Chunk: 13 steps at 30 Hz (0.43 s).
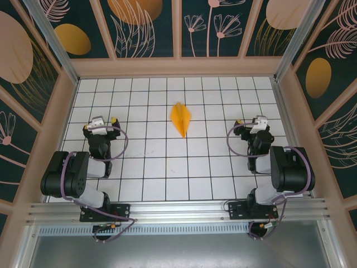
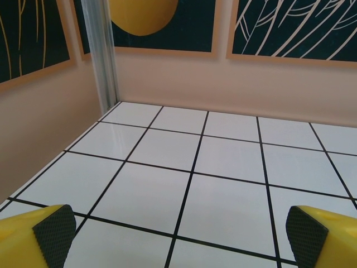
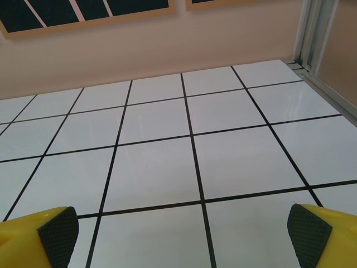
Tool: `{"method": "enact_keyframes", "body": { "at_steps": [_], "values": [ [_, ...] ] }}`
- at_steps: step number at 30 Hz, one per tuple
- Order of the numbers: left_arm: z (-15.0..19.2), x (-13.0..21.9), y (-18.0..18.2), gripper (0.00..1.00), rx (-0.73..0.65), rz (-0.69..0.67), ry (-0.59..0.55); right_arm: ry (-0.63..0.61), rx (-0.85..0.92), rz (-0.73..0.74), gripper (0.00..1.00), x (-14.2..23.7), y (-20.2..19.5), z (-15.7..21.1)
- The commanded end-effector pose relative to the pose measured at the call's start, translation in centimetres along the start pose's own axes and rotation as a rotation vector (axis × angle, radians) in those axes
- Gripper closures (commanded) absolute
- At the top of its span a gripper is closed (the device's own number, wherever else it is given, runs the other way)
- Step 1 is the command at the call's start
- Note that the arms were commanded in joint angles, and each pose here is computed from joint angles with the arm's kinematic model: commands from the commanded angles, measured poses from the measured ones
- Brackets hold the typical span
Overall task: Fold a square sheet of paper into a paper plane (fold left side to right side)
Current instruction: Reset both arms
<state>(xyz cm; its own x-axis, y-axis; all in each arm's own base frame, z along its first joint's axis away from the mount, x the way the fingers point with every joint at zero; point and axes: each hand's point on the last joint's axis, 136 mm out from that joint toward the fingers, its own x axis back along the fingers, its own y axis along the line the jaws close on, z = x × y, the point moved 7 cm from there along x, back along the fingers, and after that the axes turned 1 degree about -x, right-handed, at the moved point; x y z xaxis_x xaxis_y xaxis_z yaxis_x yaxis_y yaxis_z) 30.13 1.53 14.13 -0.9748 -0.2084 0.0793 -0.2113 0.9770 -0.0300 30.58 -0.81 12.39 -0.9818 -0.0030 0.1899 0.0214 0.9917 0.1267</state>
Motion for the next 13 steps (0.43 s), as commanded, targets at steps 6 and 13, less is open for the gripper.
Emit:
{"method": "enact_keyframes", "body": {
  "at_steps": [6,13],
  "values": [
    [-0.19,-0.1,-0.05,0.02,0.024,0.012,-0.006,-0.042,0.002,-0.001,0.01,-0.12,0.17,-0.69],
    [-0.21,-0.11,-0.05,0.02,0.022,0.012,-0.006,-0.041,0.0,0.0,0.01,-0.1,0.1,-0.69]
  ]
}}
